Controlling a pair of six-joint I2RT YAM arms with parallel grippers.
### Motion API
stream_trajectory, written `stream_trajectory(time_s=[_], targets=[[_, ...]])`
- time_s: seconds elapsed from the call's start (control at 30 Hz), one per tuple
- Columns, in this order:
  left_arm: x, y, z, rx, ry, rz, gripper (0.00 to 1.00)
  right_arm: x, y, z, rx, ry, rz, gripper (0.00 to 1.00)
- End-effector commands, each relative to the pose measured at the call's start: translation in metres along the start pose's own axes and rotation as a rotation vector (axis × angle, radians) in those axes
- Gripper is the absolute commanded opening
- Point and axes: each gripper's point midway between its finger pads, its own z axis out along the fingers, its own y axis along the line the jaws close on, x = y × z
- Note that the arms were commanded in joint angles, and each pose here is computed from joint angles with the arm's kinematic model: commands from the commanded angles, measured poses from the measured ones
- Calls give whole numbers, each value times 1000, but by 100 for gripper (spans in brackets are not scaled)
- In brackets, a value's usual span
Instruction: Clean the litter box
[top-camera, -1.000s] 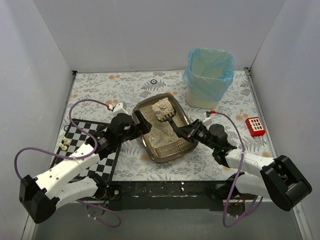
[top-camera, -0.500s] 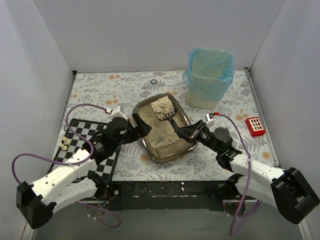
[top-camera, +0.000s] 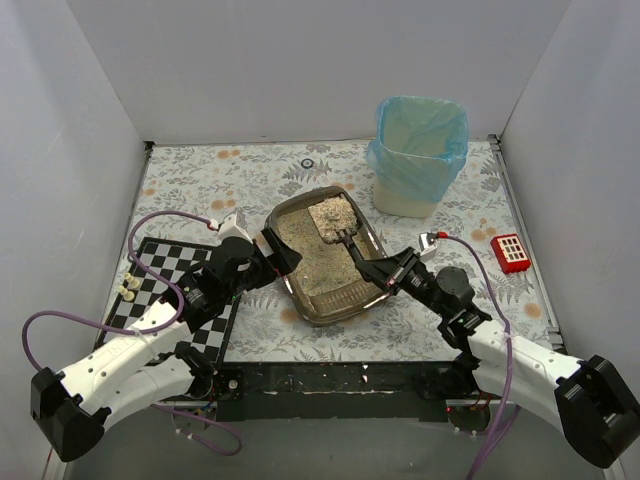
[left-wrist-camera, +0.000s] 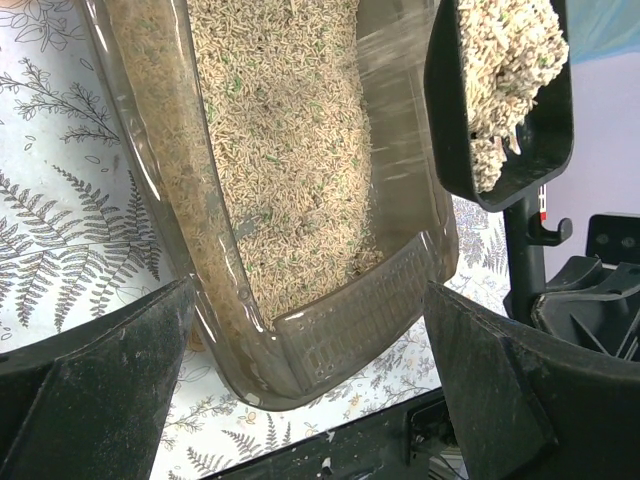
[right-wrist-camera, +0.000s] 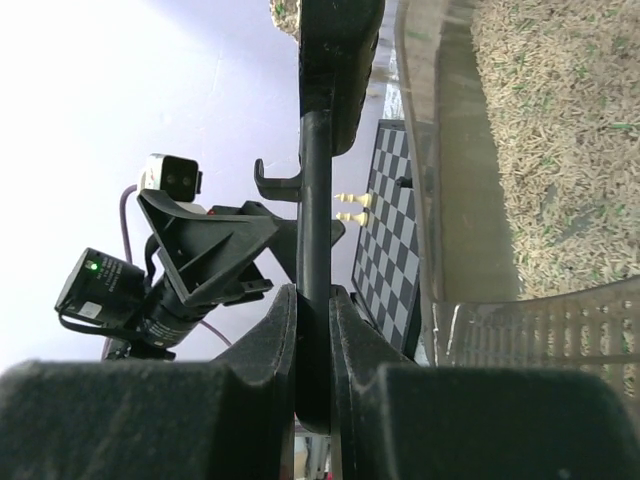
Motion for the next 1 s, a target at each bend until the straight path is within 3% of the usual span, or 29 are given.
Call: stream_trajectory(time_s=[0.0,0.97], targets=[[3,2,-2,5,4,-7,98,-2,39,-7,-186,-21,-97,1],[10,-3,-1,48,29,-15,98,13,54,-21,-382,32,-122,1]])
